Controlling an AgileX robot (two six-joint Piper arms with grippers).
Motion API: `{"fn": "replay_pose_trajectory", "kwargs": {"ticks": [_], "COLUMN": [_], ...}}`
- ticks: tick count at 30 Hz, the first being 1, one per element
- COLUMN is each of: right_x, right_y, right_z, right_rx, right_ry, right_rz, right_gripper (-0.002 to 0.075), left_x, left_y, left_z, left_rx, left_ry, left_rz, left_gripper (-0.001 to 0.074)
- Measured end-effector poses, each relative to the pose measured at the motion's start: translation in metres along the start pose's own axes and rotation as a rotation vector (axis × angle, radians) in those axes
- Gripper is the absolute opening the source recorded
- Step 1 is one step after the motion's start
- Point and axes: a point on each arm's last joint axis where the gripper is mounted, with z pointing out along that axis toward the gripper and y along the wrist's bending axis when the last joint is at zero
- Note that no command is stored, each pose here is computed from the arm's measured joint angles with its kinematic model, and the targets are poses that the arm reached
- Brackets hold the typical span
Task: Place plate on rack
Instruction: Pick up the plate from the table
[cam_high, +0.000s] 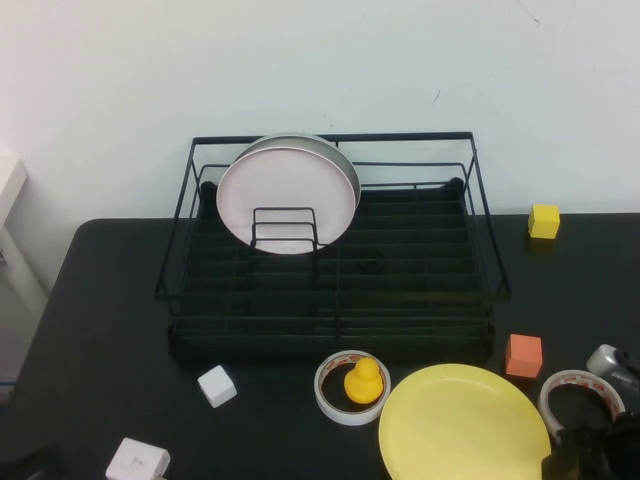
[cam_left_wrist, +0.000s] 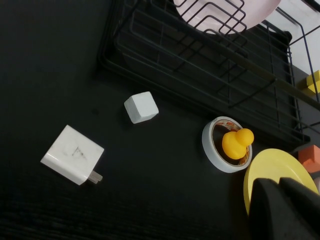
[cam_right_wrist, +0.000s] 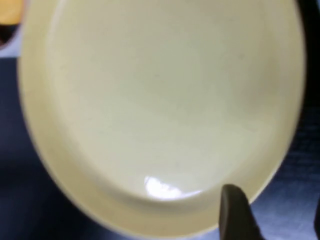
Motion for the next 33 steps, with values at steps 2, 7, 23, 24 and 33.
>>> {"fn": "replay_pose_trajectory", "kwargs": {"ticks": [2, 7, 23, 24, 33], "right_x": [-0.001, -0.006, -0.013, -0.013, -0.013], "right_y": [-0.004, -0.010, -0.011, -0.011, -0.012], "right_z": [0.007, 0.024, 0.042, 0.042, 0.042], "right_rx": [0.005, -0.021, -0.106, -0.106, -0.102], "right_ry": [-0.006, 0.003, 0.029, 0.029, 0.028], "right_rz": [-0.016, -0.012, 0.011, 0.000, -0.015], "right_gripper": [0.0330, 0.0330, 0.0260, 0.0246, 0.0226], "left_x": [0.000, -0.001, -0.001, -0.001, -0.001], "left_y": [0.000, 0.000, 0.000, 0.000, 0.000], "left_z": [0.000, 0.000, 0.000, 0.000, 0.000], "left_rx": [0.000, 0.001, 0.002, 0.002, 0.005], "left_ry": [0.000, -0.008, -0.010, -0.010, -0.009], "left_rz": [0.002, 0.007, 0.008, 0.011, 0.011], "left_gripper": [-0.0002, -0.0002, -0.0002, -0.0002, -0.0002]}}
